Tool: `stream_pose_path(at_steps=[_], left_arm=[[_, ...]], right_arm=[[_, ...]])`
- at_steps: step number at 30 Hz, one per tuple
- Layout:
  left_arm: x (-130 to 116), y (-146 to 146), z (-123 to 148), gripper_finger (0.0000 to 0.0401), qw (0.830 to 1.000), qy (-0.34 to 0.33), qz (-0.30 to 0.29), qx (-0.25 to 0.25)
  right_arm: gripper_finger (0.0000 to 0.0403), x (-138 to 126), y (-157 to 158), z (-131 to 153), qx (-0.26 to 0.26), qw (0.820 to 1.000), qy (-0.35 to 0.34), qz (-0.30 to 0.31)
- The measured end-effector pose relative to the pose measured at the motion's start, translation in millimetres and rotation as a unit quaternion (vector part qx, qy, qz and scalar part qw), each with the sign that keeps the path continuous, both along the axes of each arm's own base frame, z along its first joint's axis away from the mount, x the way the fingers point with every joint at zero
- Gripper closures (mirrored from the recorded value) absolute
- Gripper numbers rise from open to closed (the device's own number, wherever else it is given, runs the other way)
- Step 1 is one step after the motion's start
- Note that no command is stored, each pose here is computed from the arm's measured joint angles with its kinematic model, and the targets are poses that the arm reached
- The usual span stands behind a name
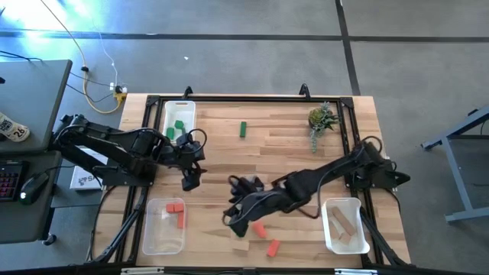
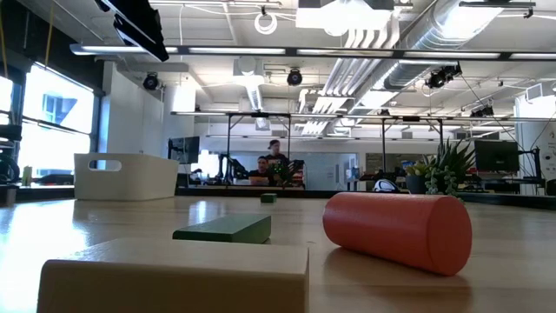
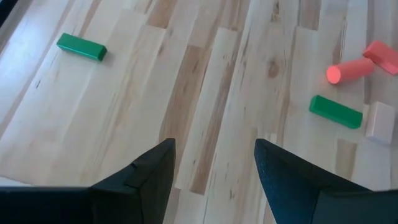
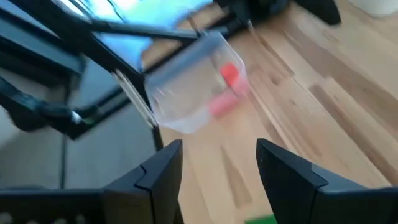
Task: Sort & place blocks by color
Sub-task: Put the brown block into the bottom white bin
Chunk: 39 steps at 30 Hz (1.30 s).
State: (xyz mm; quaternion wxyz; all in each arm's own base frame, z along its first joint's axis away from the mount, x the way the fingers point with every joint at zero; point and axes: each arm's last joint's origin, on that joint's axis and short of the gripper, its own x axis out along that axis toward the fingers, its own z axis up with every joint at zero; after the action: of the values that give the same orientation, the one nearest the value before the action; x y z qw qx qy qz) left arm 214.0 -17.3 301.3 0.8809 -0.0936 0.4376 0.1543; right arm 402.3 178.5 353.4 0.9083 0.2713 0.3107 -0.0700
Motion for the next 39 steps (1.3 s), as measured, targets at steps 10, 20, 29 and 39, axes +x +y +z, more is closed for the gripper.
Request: stream_pose_path(at_steps=[10,20,29,39], left_arm=[[0.1,-0.5,-0.2,0.0194,1.000,0.005,-0.022,0.006],[0.1,-0.7,-0.2,0.0194,0.999,0.008,-0.036,0.013],[-2.2,-1.9,-2.0,0.0194,0.999,0.013,0.005,-0.045],[-9.9,-5.1,-6.4,0.0194,0.978,0.032,0.146,-0.146]], right_arm=[[0.0210,14.9,21.6,-33.4,-0.007,0.996,0.075,0.040],[0.0210,4.5,24.9,-62.0,0.015,0.986,0.161,0.030],[0.0210,7.8,16.7,-69.1,0.023,0.983,0.179,0.043],[0.0190,5.5,21.6,-69.2,-0.010,0.976,0.179,0.120]])
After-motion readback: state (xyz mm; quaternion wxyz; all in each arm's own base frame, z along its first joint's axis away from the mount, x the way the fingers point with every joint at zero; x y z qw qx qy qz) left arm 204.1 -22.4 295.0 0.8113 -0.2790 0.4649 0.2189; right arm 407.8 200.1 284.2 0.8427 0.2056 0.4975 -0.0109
